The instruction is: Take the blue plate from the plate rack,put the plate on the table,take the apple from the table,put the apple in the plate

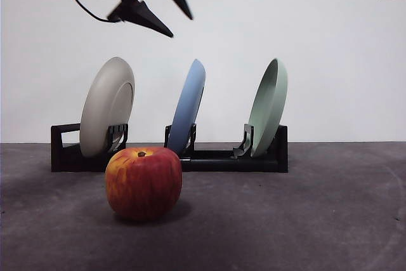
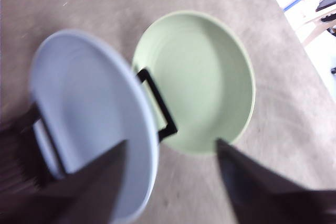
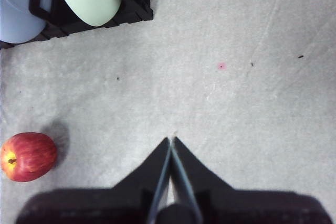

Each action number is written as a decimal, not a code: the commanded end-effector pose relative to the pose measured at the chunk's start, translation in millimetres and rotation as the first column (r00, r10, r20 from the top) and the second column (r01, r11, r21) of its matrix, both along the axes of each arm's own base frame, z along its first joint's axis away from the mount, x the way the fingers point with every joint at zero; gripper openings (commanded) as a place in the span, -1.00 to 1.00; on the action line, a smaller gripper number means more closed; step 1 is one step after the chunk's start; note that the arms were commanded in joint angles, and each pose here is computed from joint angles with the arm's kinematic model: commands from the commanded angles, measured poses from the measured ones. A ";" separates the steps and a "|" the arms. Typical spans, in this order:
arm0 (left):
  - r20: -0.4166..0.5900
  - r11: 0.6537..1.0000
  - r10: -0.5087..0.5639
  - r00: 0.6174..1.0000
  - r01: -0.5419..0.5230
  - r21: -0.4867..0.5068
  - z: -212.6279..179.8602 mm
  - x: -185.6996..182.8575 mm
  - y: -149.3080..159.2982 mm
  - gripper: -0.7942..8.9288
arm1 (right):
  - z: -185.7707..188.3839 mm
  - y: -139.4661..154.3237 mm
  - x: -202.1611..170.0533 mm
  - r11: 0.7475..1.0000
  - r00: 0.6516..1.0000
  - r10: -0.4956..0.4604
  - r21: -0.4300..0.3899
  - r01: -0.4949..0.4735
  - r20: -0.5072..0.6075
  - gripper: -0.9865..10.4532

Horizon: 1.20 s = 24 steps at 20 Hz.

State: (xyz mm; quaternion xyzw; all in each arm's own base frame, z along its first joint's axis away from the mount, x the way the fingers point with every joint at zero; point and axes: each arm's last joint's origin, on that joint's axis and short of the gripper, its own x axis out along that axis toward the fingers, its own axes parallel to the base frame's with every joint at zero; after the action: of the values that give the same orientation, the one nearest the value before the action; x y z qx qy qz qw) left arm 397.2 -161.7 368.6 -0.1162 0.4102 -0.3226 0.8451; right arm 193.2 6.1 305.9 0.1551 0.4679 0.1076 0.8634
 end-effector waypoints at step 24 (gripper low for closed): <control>-0.083 0.997 0.061 0.995 -0.056 0.058 -53.7 23.6 -39.5 -0.75 | 0.4 0.0 -1.1 1.000 0.999 -0.024 0.016 0.024 -0.023 -0.83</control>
State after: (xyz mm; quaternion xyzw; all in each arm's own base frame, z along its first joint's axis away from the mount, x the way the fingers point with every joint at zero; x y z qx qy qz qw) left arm 419.2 -198.3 319.7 -0.1173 0.4457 -0.2811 0.8418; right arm 191.8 6.0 304.9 0.1673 0.4768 0.0994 0.8572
